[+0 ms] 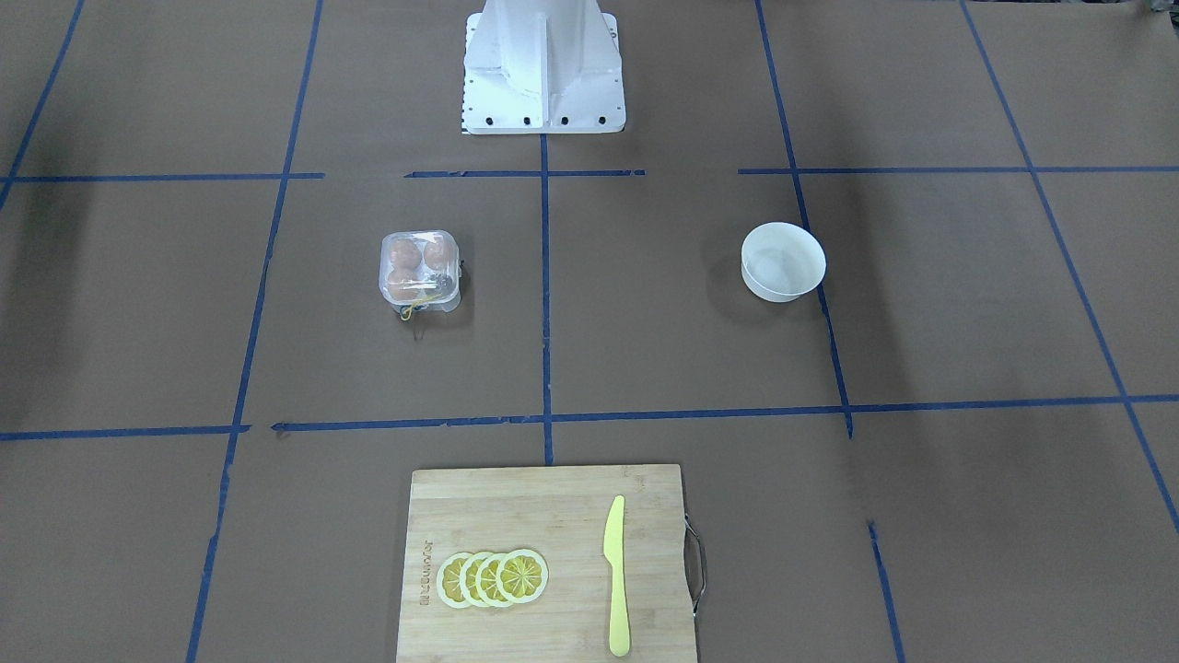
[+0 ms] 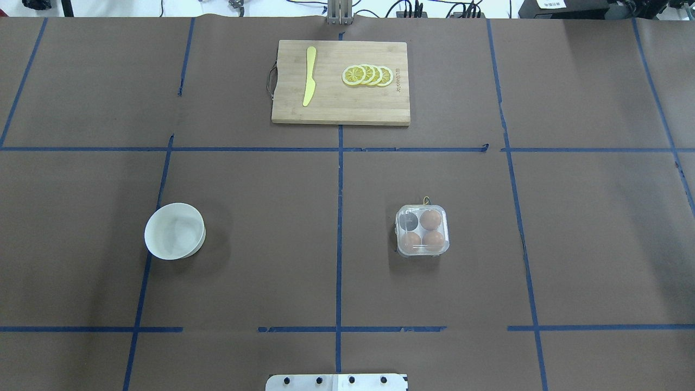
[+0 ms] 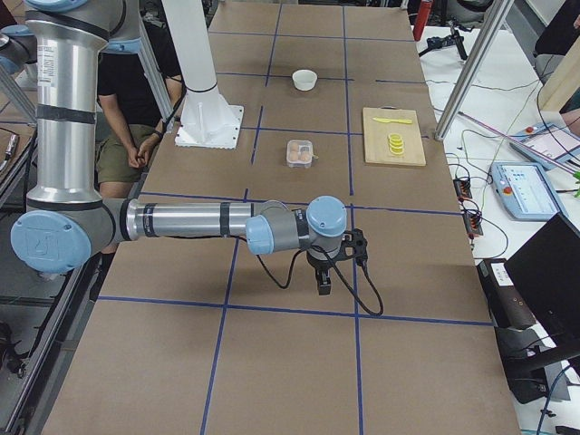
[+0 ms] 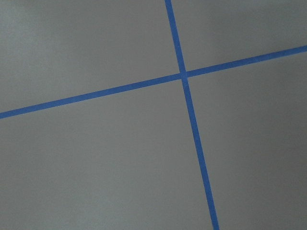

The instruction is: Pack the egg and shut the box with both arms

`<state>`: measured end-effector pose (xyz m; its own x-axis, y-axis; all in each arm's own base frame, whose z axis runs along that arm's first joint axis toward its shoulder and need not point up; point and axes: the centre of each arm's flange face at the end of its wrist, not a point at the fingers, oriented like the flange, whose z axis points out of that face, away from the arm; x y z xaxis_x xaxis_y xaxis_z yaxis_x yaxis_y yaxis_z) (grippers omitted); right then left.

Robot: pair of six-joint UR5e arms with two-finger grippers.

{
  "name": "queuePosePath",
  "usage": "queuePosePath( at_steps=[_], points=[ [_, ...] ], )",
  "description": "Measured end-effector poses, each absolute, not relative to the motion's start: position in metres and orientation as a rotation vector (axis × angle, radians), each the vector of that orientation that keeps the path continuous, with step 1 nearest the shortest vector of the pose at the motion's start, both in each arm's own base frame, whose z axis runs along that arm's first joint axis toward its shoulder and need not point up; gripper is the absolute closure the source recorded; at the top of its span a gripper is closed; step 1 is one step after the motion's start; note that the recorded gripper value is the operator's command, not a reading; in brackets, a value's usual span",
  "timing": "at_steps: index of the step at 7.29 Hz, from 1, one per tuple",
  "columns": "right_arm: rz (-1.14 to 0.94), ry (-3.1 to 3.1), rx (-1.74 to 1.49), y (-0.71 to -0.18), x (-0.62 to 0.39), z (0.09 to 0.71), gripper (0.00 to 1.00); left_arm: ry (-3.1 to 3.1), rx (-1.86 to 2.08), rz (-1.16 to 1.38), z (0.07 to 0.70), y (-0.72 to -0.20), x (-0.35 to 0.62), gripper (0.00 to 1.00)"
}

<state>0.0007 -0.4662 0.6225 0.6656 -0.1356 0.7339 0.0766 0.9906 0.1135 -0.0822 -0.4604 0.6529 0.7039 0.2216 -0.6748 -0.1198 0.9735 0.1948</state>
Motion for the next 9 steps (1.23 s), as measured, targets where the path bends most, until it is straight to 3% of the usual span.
queuePosePath(
  at_steps=[9],
  points=[
    [-0.145, -0.819, 0.068, -0.470, 0.005, 0.625, 0.00, 0.758, 0.188, 0.237, 0.645, -0.474, -0.070, 0.00]
  ],
)
